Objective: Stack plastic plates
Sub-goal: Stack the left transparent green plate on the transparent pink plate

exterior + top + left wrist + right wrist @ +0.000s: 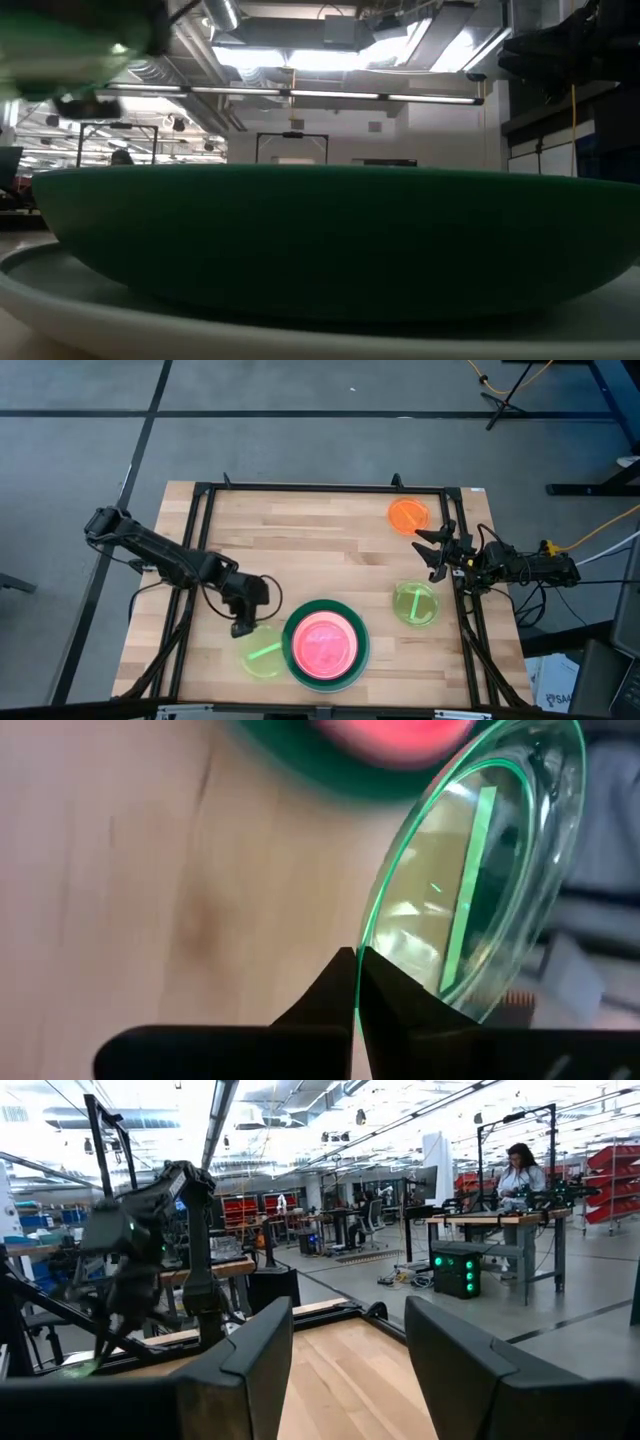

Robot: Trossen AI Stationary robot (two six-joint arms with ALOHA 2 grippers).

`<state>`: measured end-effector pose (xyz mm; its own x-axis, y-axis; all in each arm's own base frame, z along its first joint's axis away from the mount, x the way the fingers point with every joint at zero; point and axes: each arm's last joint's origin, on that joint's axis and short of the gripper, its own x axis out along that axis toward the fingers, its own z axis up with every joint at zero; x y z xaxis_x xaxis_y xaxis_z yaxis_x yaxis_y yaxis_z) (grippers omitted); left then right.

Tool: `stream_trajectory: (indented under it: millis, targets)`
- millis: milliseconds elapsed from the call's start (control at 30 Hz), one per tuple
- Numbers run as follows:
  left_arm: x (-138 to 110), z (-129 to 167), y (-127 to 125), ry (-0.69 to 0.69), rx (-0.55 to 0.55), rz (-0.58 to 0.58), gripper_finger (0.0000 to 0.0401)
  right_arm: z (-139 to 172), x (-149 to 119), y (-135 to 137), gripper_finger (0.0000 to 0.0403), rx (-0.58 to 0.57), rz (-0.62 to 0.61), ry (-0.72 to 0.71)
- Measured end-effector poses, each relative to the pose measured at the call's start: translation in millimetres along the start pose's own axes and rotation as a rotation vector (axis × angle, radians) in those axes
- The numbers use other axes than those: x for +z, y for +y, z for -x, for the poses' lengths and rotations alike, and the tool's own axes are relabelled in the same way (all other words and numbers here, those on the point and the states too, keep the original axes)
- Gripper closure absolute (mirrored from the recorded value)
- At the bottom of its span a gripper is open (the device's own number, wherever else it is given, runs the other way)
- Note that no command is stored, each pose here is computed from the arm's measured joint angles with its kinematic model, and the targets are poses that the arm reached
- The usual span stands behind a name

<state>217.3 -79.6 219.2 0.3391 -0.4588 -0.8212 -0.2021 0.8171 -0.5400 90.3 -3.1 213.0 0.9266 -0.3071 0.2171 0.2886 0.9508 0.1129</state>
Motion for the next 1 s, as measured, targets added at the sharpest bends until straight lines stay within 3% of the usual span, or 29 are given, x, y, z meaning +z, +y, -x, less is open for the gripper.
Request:
stream_trajectory:
  millis: [167,333,767,1000]
  targets:
    - [18.2,4.2,-11.5,-0.224,-0.024,-0.069,0.0398,0.0,-0.1,0.0,0.0214,0.0,0.0,0.0]
    - [33.0,-4.4,-16.2,-0.361,-0.023,-0.095,0.0397,0.0,0.2,0.0,0.0214,0.0,-0.001,-0.003]
    - [62.0,-70.0,-4.4,-0.467,0.109,-0.196,0.0397,0.0,0.5,0.0,0.0214,0.0,-0.002,-0.005]
    - [68.6,-85.9,3.5,-0.479,0.128,-0.194,0.0396,0.0,0.4,0.0,0.0214,0.0,-0.002,-0.005]
